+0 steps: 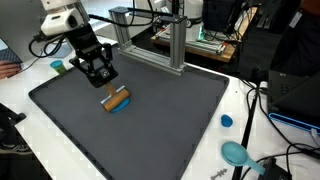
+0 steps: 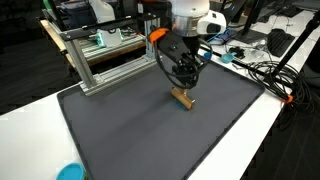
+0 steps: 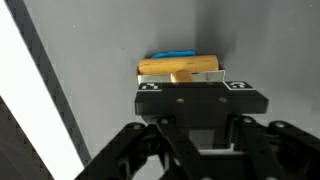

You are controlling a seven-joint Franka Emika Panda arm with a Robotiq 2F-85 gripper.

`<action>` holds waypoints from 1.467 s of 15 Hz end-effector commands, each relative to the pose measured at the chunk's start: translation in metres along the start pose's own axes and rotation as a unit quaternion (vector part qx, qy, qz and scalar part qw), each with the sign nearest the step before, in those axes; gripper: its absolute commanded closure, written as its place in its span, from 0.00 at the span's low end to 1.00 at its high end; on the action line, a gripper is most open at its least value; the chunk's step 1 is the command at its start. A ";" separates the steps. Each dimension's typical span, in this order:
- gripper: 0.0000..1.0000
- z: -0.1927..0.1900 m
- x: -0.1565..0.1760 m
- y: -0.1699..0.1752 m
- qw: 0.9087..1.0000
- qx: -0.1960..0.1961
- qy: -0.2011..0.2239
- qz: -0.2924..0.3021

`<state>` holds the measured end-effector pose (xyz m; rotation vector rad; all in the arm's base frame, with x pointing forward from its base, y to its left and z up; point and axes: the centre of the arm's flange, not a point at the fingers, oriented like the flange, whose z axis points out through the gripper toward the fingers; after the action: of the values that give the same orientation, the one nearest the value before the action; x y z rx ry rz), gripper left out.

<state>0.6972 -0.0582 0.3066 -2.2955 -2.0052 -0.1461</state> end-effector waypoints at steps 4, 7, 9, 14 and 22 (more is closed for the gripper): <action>0.78 0.057 0.012 0.001 0.998 0.036 0.034 -0.029; 0.78 0.063 0.014 -0.002 0.997 0.046 0.045 -0.032; 0.78 0.062 0.017 -0.005 0.997 0.050 0.049 -0.033; 0.78 0.065 0.024 -0.008 0.996 0.054 0.050 -0.048; 0.78 0.072 0.032 -0.008 0.995 0.070 0.053 -0.057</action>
<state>0.6975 -0.0437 0.3055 -2.1749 -2.0988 -0.1703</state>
